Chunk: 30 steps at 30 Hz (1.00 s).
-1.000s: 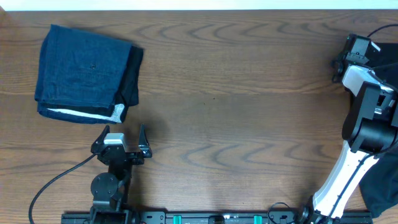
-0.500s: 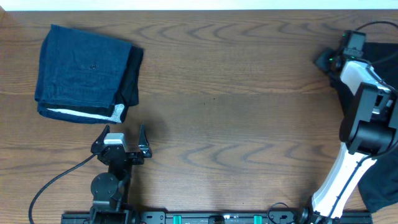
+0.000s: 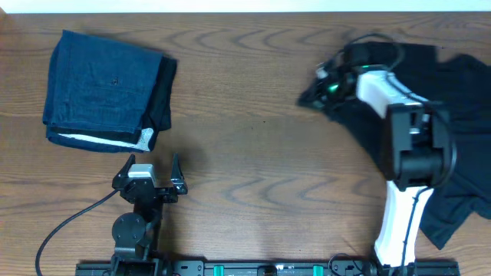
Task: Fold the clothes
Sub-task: 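Grasp the black T-shirt with the right gripper and drag it leftward, then pull the T-shirt edge toward the table center with the right gripper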
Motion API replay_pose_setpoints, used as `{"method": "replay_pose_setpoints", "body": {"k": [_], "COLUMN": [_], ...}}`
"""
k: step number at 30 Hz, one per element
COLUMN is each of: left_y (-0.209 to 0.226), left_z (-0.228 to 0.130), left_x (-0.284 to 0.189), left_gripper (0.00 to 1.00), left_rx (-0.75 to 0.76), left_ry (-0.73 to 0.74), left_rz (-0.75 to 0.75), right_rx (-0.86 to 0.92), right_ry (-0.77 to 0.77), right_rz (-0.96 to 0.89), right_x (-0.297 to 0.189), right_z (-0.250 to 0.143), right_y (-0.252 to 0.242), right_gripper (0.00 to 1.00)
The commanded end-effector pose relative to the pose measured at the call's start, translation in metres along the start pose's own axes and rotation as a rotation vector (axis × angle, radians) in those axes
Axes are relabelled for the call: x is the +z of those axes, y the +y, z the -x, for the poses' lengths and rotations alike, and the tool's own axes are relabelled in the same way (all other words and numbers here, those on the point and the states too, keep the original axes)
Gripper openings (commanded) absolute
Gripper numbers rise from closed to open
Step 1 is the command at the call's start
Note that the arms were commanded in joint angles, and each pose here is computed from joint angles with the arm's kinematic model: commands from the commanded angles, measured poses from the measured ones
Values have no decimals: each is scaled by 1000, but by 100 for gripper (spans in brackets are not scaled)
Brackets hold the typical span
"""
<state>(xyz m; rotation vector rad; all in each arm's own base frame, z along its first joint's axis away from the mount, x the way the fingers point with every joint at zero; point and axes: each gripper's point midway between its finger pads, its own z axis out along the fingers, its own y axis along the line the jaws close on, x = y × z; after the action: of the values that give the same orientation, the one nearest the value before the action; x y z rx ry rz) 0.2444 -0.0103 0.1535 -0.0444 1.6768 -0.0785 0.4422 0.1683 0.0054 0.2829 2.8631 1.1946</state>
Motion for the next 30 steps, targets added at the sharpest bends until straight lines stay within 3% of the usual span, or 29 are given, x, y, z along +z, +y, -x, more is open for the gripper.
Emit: {"method": "replay_pose_setpoints", "body": {"k": [1,9,19,26,30], "left_y": [3,3,3,3,3], "left_z": [-17,-17,-17,-17,-17], "left_x": [1,1,1,1,1], "left_gripper": [98,98,98,98,98], "left_rx": [20,20,20,20,20], "left_ry": [49,49,49,49,49], "left_rz": [13,13,13,13,13], "right_rx": [-68,-86,-252,-378,-420], "right_ry": [195,251,0,-58,-36], "right_rz": [251,266,-191,-190,-85], "right_x": [19,21,5,0,-6], "right_z": [-47,-66,-8,10,6], "right_y": [46,58,11,14,34], "right_gripper": [13,9,9,1,1]}}
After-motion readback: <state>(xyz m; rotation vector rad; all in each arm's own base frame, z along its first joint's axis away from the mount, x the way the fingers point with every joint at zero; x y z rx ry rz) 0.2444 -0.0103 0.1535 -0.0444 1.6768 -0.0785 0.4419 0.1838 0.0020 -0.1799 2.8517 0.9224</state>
